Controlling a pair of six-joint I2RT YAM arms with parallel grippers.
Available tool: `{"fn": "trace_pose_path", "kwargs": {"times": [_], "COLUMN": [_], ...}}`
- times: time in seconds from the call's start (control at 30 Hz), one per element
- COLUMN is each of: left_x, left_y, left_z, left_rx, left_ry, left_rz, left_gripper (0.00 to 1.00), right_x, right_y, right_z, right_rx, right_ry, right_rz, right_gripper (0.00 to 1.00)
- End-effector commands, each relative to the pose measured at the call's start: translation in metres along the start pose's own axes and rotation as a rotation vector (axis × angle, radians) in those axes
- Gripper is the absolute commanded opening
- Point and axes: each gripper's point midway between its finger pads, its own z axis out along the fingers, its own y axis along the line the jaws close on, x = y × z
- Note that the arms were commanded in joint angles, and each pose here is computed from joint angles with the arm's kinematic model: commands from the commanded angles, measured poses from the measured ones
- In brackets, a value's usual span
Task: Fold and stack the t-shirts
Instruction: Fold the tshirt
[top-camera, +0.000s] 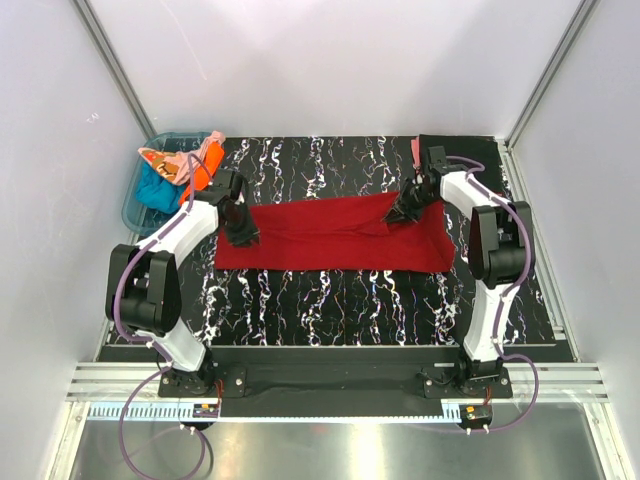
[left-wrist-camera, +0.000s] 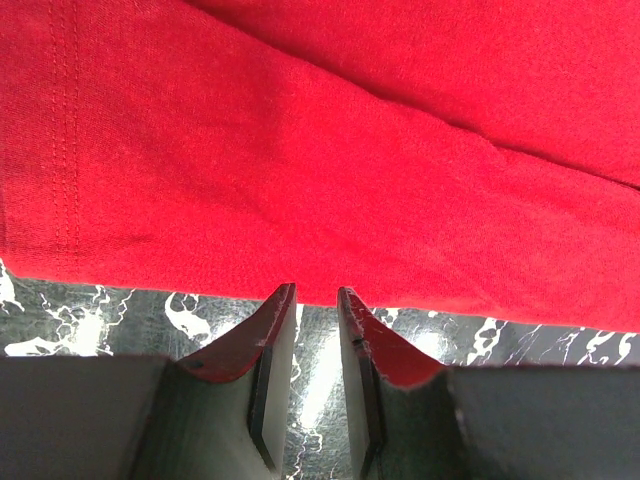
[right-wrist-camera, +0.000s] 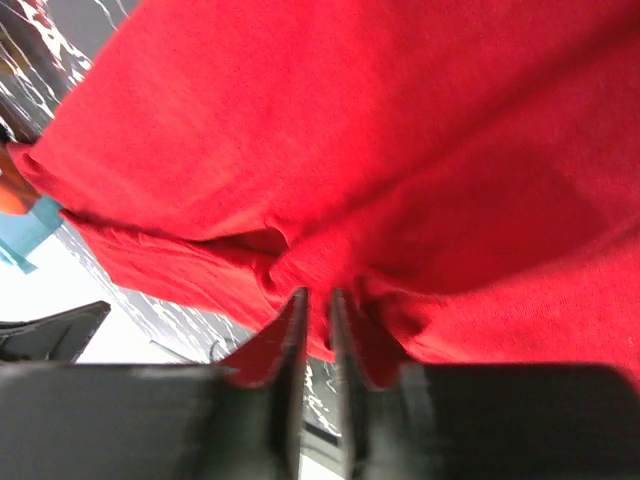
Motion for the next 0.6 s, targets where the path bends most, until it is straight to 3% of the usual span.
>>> {"fn": "trace_pose_path", "kwargs": {"times": [0.0, 0.2, 0.47, 0.53, 0.57], "left_x": [-0.023, -0.040, -0.038, -0.036, -0.033], "left_y": [-0.010, -0.005, -0.005, -0.006, -0.011], "left_z": [-0.016, -0.032, -0.030, -0.028, -0.027], "left_rx": [0.018, -0.026, -0.021, -0.010, 0.020], "left_ry": [-0.092, -0.184, -0.163, -0.157, -0.145], "left_rz": [0.006, -0.009, 0.006, 0.017, 0.035], "left_gripper": [0.28, 0.30, 0.30, 0.31, 0.32], "right_x": [-0.017, -0.034, -0.042, -0.040, -0.043], "right_y": [0.021, 0.046, 0.062, 0.058, 0.046], "right_z": [-0.003, 0.006, 0.022, 0.007, -0.006], "right_rx": [-0.038, -0.063, -0.046, -0.008, 0.050], "right_ry": [-0.039, -0.034, 0.001, -0.028, -0.072], "right_rz": [-0.065, -0.122, -0.138, -0.146, -0.153], "right_gripper": [0.17, 0.13, 0.11, 0.20, 0.32]}}
